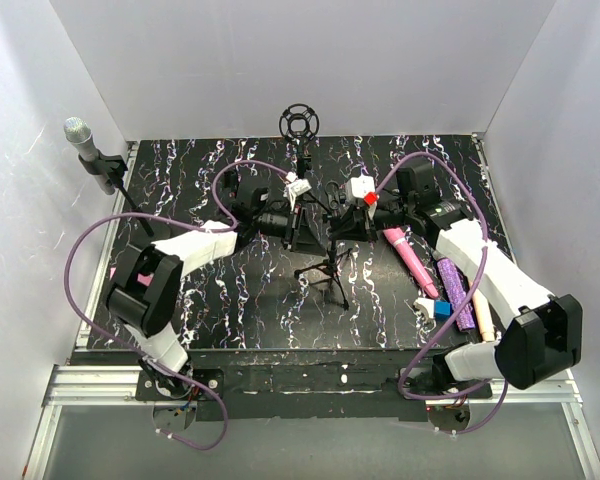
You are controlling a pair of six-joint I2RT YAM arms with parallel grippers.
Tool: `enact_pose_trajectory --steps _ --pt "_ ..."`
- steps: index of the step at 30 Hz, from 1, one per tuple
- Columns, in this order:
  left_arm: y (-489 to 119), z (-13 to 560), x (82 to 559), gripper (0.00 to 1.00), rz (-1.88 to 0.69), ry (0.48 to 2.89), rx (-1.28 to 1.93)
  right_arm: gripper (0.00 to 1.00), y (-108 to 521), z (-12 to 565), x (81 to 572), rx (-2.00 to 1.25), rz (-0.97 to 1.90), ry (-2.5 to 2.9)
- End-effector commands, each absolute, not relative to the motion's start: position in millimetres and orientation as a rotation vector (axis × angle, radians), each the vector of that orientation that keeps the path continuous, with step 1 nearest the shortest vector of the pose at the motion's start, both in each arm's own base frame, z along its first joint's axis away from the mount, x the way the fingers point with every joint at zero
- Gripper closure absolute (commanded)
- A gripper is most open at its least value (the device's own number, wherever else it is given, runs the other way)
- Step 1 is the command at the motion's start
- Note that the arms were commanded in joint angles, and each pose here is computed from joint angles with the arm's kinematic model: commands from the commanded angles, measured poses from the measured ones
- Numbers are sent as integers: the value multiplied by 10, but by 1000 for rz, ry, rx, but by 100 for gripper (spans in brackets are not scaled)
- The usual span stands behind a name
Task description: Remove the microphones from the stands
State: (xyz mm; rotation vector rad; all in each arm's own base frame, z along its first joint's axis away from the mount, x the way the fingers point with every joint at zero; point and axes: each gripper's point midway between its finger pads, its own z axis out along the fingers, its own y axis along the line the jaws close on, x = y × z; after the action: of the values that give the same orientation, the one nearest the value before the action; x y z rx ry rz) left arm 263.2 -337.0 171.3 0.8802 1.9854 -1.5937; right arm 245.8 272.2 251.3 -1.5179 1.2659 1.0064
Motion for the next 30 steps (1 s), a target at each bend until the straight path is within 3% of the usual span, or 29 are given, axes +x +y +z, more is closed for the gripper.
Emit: enact_pose_trajectory --steps 1,5,7,10,12,13,16,19,30 --pt "-3322 1964 2547 100 -1935 2133 709 99 2705 2479 2435 -1540 956 1219" --pt "-3353 1824 2538 100 -2201 2444 477 99 2696 2465 2419 -1541 949 1208" --pt "-3367 1882 2583 94 -2219 2451 447 99 2691 2457 2408 -1541 947 1206" --pt "-3369 1867 2633 58 -2112 2520 404 99 2690 2428 2394 -1538 953 1215" --pt "-3327 1837 2672 42 -1985 2543 425 99 2688 2435 2417 -1529 947 1224" --pt "-3288 1818 2677 39 -1911 2535 465 99 2689 2437 2417 -1527 948 1225" --pt "-3130 1808 2744 32 -1606 2455 647 99 2693 2437 2439 -1522 946 1234" --pt "-2986 1866 2803 27 -1337 2190 884 99 2705 2442 2462 -1512 956 1250" --pt "-3084 1989 2734 29 -720 1428 1468 99 2714 2419 2589 -1456 983 1333"
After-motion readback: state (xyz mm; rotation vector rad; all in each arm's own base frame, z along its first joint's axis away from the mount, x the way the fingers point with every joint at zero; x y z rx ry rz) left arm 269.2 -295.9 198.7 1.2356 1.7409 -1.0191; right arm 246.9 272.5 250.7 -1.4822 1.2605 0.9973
